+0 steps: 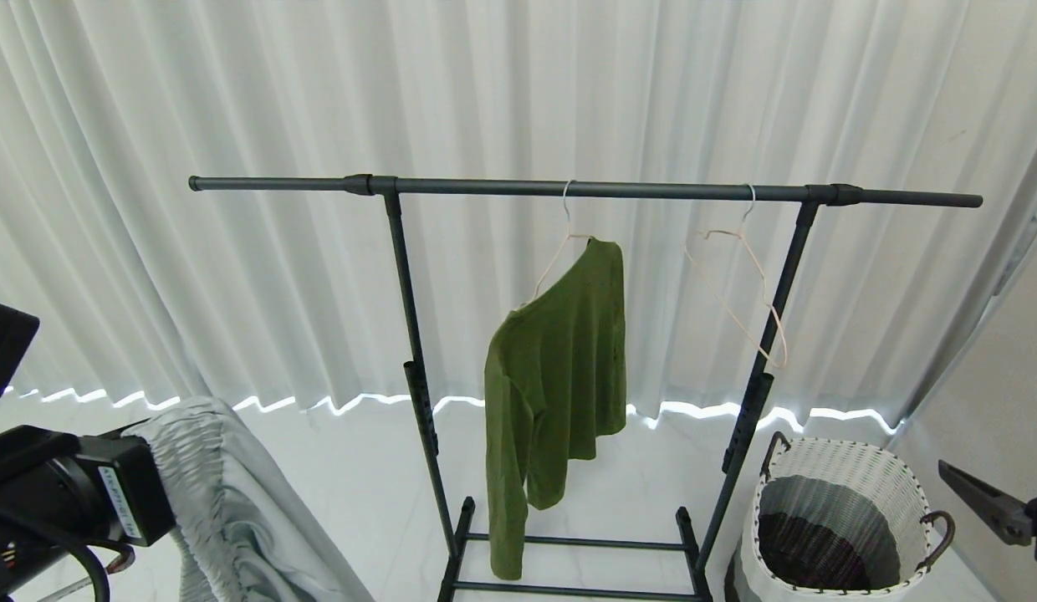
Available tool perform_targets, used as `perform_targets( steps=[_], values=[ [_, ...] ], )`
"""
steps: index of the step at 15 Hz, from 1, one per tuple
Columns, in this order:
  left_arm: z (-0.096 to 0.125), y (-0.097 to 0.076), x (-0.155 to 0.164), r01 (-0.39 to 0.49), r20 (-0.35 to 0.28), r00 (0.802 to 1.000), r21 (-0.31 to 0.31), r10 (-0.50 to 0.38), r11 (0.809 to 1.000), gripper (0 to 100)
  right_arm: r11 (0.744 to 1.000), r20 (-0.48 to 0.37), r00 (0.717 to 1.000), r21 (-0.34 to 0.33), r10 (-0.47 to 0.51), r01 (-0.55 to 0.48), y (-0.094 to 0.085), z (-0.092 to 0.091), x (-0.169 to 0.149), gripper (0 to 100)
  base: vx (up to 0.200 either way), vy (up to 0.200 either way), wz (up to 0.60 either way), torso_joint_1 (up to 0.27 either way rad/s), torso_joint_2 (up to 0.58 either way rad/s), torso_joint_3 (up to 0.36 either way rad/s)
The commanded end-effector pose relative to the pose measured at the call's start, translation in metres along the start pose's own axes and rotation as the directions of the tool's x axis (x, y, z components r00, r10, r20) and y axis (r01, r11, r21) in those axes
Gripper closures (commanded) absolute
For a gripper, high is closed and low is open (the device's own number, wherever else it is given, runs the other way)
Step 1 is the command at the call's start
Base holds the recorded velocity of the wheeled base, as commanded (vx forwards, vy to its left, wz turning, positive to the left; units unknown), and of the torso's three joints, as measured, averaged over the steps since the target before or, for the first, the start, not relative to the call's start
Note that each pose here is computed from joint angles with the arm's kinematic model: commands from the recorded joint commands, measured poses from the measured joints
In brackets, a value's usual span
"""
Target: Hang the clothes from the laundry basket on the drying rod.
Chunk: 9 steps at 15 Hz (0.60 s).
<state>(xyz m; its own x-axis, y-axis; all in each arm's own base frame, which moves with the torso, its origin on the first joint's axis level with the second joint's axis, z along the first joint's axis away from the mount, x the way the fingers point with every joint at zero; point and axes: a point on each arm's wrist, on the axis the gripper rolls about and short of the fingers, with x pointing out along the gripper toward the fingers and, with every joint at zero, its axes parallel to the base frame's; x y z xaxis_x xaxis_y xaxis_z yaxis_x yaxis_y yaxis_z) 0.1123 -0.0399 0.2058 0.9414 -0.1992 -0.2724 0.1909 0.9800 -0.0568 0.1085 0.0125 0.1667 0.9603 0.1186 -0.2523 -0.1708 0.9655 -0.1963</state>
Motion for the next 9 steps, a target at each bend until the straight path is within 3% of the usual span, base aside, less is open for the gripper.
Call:
perform_targets(
  steps=[1,9],
  values=[
    [-0.0004,-0.0002,0.001,0.0,-0.004,1.0,0.003,0.0,1.0,100,1.0,0.009,1.0,-0.005,-0.002,0.002,0.0001,-0.0003,-0.0031,0,0.0,0.0,0.0,0.0,0.0,0.0],
    [-0.0022,0.0,0.0012,-0.002,-0.01,1.0,0.015,0.003,1.0,100,1.0,-0.013,1.0,-0.005,0.001,-0.001,0.0003,-0.0014,0.0015,0,0.0,0.0,0.0,0.0,0.0,0.0]
  ],
)
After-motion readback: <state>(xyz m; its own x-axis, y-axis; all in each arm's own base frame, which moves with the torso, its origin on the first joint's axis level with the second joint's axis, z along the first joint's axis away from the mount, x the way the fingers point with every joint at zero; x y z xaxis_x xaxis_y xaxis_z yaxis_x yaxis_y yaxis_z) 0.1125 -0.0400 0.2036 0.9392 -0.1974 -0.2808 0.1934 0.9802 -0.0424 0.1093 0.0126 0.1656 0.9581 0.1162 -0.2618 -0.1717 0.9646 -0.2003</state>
